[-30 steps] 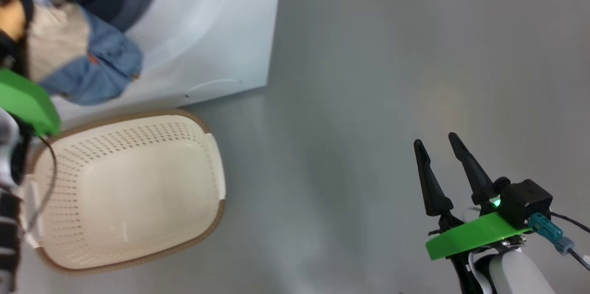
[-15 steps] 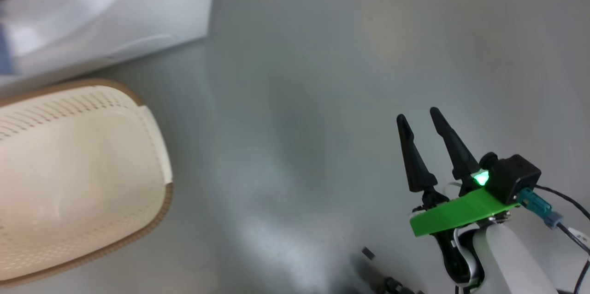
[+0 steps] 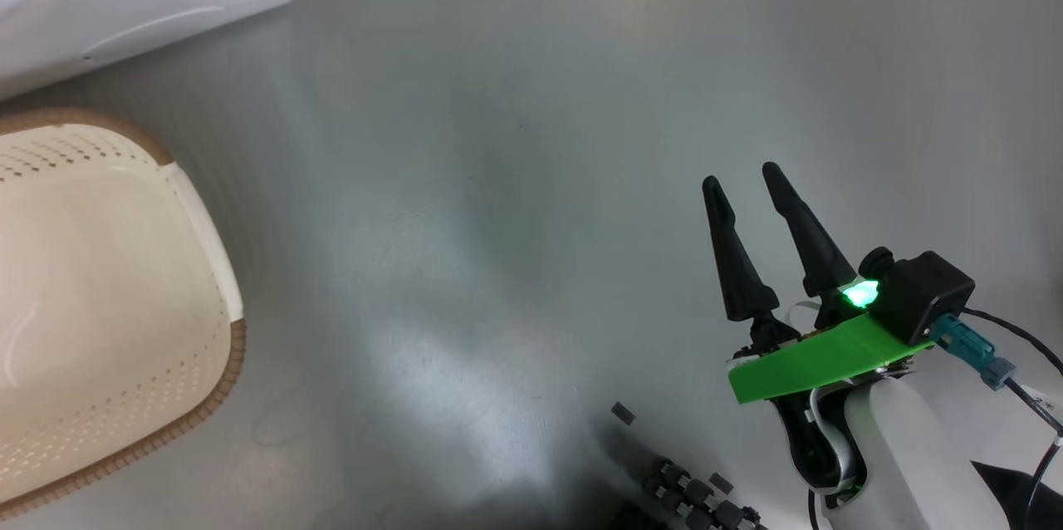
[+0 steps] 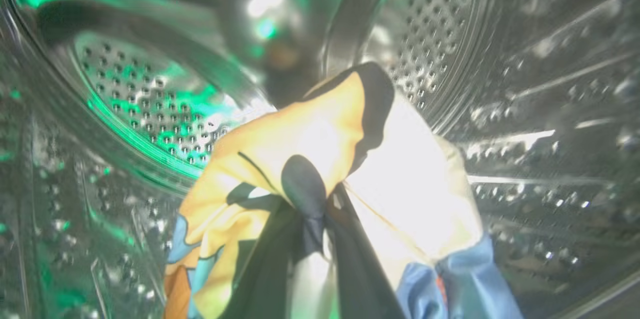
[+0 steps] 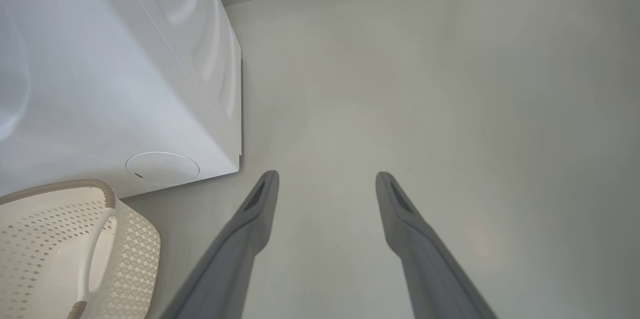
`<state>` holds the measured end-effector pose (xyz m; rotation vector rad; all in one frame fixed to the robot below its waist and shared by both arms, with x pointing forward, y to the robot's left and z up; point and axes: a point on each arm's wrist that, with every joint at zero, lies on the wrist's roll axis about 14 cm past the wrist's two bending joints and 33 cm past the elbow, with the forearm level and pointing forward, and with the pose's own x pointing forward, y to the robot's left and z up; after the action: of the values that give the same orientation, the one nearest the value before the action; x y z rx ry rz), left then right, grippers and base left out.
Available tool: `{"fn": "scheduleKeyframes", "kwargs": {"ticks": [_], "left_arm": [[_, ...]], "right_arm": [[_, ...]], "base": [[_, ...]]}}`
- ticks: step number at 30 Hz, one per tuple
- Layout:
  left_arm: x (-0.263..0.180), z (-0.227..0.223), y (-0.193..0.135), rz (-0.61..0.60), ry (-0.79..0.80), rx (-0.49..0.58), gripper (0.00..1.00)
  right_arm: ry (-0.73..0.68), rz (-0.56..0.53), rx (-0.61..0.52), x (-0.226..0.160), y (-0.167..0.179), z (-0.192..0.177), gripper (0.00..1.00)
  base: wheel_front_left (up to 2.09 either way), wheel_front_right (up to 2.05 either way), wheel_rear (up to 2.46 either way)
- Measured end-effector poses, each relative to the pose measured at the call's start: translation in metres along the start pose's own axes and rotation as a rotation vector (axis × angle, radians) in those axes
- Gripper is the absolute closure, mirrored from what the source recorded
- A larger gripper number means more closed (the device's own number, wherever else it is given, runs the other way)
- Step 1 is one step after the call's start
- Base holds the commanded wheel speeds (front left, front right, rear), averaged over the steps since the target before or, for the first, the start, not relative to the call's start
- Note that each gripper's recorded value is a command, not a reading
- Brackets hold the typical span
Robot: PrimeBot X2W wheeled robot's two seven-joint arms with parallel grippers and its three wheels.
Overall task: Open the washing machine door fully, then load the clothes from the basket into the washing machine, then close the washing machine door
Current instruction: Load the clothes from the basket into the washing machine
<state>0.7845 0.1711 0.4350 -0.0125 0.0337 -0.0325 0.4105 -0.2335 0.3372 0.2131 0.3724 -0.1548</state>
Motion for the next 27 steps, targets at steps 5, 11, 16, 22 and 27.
{"fn": "scheduleKeyframes", "kwargs": {"ticks": [5,11,16,22,27], "left_arm": [[0.001,-0.010,0.008,0.030,0.049,0.015,0.00],[-0.003,-0.006,0.018,0.052,0.061,0.034,0.00],[-0.011,-0.003,0.023,0.062,0.067,0.030,0.00],[-0.037,-0.021,0.021,0.073,0.105,-0.022,0.00],[-0.067,-0.027,0.026,0.103,0.105,-0.093,0.00]], "right_arm": [[0.000,-0.002,0.016,0.001,0.000,-0.001,0.00],[-0.009,0.008,0.023,0.004,0.003,0.001,0.00],[-0.026,0.024,0.027,0.006,0.009,0.006,0.00],[-0.055,0.042,0.002,0.007,0.013,0.017,0.00],[-0.089,0.052,-0.006,0.003,0.017,0.029,0.00]], "base": [[0.00,0.00,0.00],[0.00,0.00,0.00],[0.00,0.00,0.00],[0.00,0.00,0.00],[0.00,0.00,0.00]]}}
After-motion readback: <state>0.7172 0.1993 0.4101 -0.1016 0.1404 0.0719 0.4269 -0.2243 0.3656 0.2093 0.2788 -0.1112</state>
